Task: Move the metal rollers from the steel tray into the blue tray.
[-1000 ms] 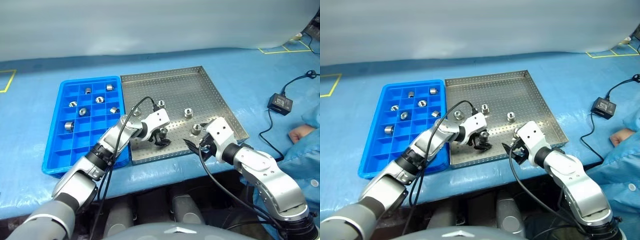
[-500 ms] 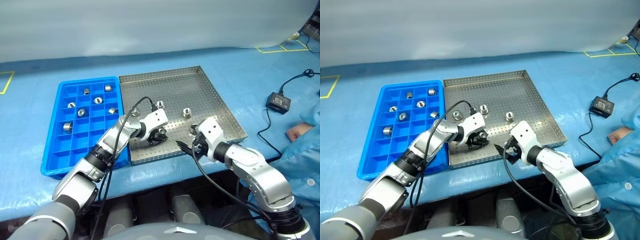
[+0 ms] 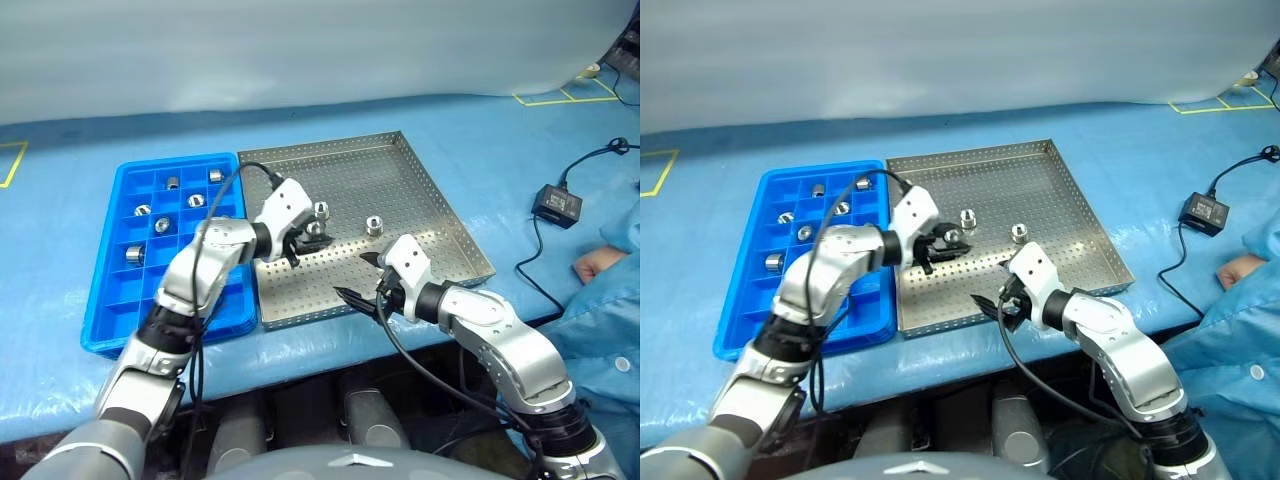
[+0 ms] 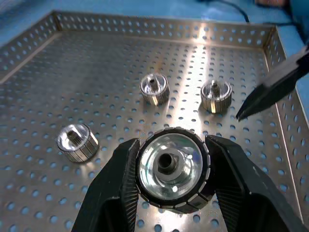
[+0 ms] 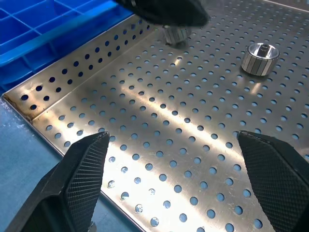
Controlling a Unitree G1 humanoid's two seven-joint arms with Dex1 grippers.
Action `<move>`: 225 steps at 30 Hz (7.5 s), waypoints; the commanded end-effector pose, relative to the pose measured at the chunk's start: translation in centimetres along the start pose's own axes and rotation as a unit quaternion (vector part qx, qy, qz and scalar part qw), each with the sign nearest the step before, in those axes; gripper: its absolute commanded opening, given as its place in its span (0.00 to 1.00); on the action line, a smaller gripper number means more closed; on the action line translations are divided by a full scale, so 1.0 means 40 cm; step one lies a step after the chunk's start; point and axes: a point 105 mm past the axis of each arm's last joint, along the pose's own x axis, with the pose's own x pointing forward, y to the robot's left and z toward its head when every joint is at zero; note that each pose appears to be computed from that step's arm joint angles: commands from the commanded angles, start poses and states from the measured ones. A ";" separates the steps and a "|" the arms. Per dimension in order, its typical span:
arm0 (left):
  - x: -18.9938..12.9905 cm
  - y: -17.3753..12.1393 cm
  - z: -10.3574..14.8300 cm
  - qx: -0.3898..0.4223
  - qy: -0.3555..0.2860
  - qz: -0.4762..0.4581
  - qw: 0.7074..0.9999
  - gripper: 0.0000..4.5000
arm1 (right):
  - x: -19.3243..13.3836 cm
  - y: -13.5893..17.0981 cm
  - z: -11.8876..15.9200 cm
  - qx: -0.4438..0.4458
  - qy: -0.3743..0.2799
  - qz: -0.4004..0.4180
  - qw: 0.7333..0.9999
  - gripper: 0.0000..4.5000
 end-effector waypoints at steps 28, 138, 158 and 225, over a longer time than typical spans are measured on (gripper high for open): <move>-0.477 0.045 -0.258 -0.107 0.209 0.467 0.852 0.42 | 0.100 0.066 0.097 -0.096 -0.035 0.120 0.988 1.00; 0.087 0.271 -0.146 0.177 0.325 0.068 0.927 0.66 | 0.102 -0.039 0.099 -0.030 -0.093 -0.131 0.987 1.00; 0.080 0.246 -0.096 0.046 0.226 0.039 0.972 0.31 | 0.118 -0.025 0.107 -0.037 -0.094 -0.113 0.989 1.00; -0.351 0.145 -0.218 -0.124 0.135 0.417 0.890 1.00 | 0.078 -0.006 0.130 -0.022 -0.090 -0.027 0.995 1.00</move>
